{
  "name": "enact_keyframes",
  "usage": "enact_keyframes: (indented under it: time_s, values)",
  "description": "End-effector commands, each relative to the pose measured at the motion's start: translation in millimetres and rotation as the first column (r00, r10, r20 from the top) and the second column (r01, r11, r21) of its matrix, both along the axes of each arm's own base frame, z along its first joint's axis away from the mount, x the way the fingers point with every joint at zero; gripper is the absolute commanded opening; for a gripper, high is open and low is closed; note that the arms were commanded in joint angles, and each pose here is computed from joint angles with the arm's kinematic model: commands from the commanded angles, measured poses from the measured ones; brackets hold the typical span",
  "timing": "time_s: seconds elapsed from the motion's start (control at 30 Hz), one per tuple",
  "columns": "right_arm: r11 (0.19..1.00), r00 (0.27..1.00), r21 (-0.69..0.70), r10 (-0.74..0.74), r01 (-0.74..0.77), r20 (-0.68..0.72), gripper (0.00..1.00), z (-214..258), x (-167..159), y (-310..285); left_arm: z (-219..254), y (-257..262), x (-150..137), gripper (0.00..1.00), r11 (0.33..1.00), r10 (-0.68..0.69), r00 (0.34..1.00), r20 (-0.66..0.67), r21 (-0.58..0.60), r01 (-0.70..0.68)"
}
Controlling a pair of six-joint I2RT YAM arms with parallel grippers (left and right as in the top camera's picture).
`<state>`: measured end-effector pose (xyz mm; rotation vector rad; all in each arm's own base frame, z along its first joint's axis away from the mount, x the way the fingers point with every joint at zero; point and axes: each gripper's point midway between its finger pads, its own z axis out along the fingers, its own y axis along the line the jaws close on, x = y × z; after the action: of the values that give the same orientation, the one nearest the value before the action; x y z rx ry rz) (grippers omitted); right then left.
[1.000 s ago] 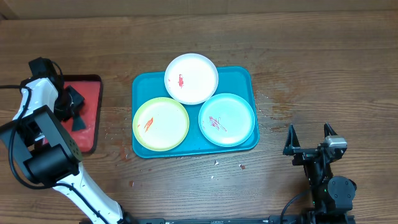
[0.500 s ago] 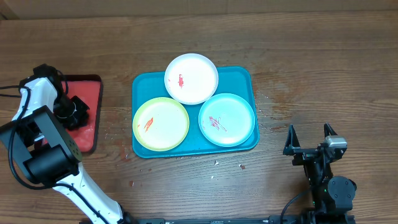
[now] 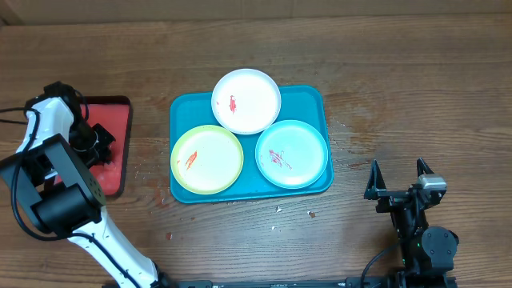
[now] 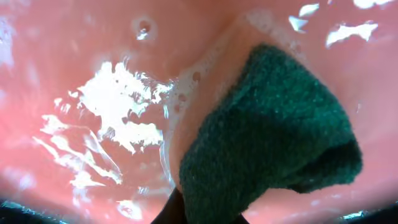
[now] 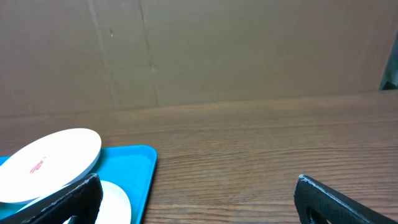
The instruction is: Clean dirty plates on tray and stack at the side
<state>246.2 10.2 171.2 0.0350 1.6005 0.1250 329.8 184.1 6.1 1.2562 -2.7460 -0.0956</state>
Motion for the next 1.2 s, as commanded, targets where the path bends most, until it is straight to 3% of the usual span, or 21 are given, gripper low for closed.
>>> enact_keyframes:
  time_s: [0.0, 0.23, 0.53, 0.57, 0.67, 0.73, 0.8, 0.93, 1.17]
  values:
    - [1.0, 1.0, 0.006, -0.003, 0.003, 0.004, 1.0, -1.6, 0.2, -0.2, 20.3, 13.2, 16.7, 0.04, 0.999, -0.004, 1.0, 0.031, 0.038, 0.003]
    - [1.0, 1.0, 0.006, -0.003, 0.003, 0.004, 1.0, -1.6, 0.2, -0.2, 45.2, 15.6, 22.7, 0.04, 0.999, -0.004, 0.999, 0.039, 0.038, 0.003]
    - [1.0, 1.0, 0.006, -0.003, 0.003, 0.004, 1.0, -1.6, 0.2, -0.2, 3.0, 10.0, 11.5, 0.05, 0.991, 0.125, 0.992, 0.033, 0.045, -0.126]
    - [1.0, 1.0, 0.006, -0.003, 0.003, 0.004, 1.0, -1.6, 0.2, -0.2, -1.5, 8.8, 9.1, 0.09, 0.99, 0.132, 0.991, 0.029, 0.045, -0.134]
    - [1.0, 1.0, 0.006, -0.003, 0.003, 0.004, 1.0, -1.6, 0.2, -0.2, -11.6, 6.6, 5.1, 0.5, 0.99, 0.135, 0.991, 0.026, 0.043, -0.136]
    - [1.0, 1.0, 0.006, -0.003, 0.003, 0.004, 1.0, -1.6, 0.2, -0.2, -12.3, 8.3, 6.3, 0.68, 0.99, 0.133, 0.991, 0.032, 0.05, -0.134]
    - [1.0, 1.0, 0.006, -0.003, 0.003, 0.004, 1.0, -1.6, 0.2, -0.2, -10.0, 10.7, 11.0, 0.71, 0.992, 0.113, 0.992, 0.048, 0.054, -0.115]
    - [1.0, 1.0, 0.006, -0.003, 0.003, 0.004, 1.0, -1.6, 0.2, -0.2, 1.2, 19.5, 23.8, 0.68, 0.991, 0.109, 0.99, 0.091, 0.07, -0.116]
    - [1.0, 1.0, 0.006, -0.003, 0.003, 0.004, 1.0, -1.6, 0.2, -0.2, 8.2, 26.8, 37.5, 0.47, 0.994, 0.042, 0.99, 0.134, 0.09, -0.054]
